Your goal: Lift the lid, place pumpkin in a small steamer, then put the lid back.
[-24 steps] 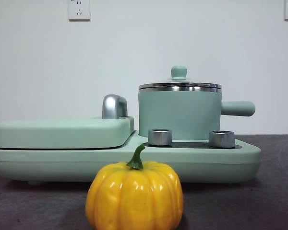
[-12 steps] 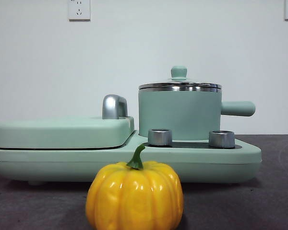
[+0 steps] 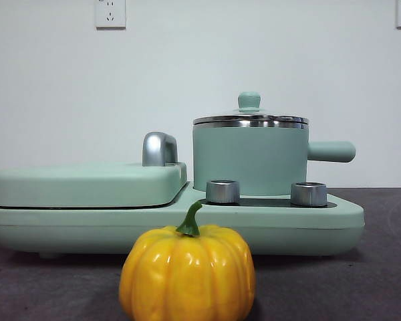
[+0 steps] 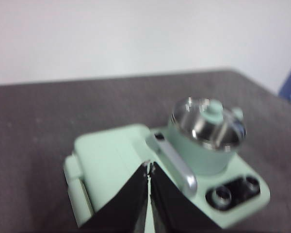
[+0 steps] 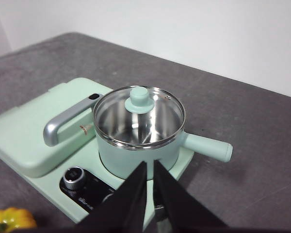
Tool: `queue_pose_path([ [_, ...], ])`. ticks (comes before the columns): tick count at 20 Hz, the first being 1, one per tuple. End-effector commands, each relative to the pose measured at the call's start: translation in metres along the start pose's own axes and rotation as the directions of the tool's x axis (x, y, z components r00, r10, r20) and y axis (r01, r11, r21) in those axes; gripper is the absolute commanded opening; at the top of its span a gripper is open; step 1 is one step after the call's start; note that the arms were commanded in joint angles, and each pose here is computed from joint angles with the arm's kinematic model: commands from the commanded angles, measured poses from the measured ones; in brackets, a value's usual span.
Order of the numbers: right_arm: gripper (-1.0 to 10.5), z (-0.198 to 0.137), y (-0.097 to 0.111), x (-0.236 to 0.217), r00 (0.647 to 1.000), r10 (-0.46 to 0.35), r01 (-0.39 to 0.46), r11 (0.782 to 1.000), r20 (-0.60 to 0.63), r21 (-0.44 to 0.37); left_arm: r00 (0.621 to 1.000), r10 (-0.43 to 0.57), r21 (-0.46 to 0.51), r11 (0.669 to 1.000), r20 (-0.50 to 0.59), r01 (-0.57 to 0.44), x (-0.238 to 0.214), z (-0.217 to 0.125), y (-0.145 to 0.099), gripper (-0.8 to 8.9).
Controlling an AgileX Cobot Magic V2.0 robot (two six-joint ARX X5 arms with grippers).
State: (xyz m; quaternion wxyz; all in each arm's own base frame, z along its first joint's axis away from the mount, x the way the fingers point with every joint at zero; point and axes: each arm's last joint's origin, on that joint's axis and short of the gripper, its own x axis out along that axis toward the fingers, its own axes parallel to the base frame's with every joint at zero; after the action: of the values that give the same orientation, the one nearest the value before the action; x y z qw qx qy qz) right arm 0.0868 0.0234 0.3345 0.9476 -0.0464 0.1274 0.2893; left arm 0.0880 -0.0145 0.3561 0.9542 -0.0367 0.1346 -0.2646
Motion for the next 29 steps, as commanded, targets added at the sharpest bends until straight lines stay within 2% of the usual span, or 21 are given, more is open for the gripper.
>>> queue_pose_path([
  [1,0.2,0.006,0.000,0.001,1.000,0.011,-0.011,0.998,0.001,-0.067,0.999,-0.038,0.131,0.990,-0.039,0.043,0.005,0.008,0.000,0.08],
  [4,0.2,0.007,-0.001,0.006,0.999,0.026,-0.027,0.996,-0.019,-0.091,0.991,-0.089,0.216,0.970,-0.099,0.109,0.016,0.009,-0.001,0.08],
  [8,0.3,0.006,-0.002,0.012,0.999,0.018,-0.024,0.989,-0.045,-0.145,0.975,-0.155,0.350,0.914,-0.160,0.203,0.030,0.009,-0.004,0.08],
  [10,0.9,0.006,-0.002,0.013,0.999,0.019,-0.028,0.982,-0.051,-0.187,0.966,-0.186,0.409,0.879,-0.179,0.245,0.036,0.008,-0.006,0.10],
  [12,2.0,0.006,-0.002,0.013,0.998,0.024,-0.035,0.974,-0.051,-0.223,0.958,-0.215,0.442,0.853,-0.189,0.278,0.041,0.009,-0.008,0.66],
  [13,2.4,0.007,-0.001,0.013,0.998,0.026,-0.037,0.973,-0.050,-0.230,0.956,-0.226,0.445,0.848,-0.189,0.288,0.043,0.009,-0.009,1.04],
  [15,2.9,0.007,-0.001,0.014,0.998,0.028,-0.039,0.972,-0.049,-0.233,0.951,-0.248,0.448,0.840,-0.185,0.306,0.047,0.010,-0.012,2.55],
  [16,3.0,0.007,-0.001,0.014,0.998,0.028,-0.039,0.972,-0.049,-0.233,0.950,-0.256,0.454,0.835,-0.180,0.311,0.049,0.011,-0.013,2.89],
  [22,3.0,0.007,-0.001,0.013,0.998,0.028,-0.038,0.975,-0.049,-0.217,0.945,-0.301,0.484,0.812,-0.130,0.325,0.060,0.018,-0.017,2.77],
  [29,3.0,0.007,-0.001,0.013,0.999,0.028,-0.035,0.985,-0.046,-0.171,0.932,-0.357,0.424,0.837,-0.055,0.345,0.092,0.029,-0.021,2.77],
])
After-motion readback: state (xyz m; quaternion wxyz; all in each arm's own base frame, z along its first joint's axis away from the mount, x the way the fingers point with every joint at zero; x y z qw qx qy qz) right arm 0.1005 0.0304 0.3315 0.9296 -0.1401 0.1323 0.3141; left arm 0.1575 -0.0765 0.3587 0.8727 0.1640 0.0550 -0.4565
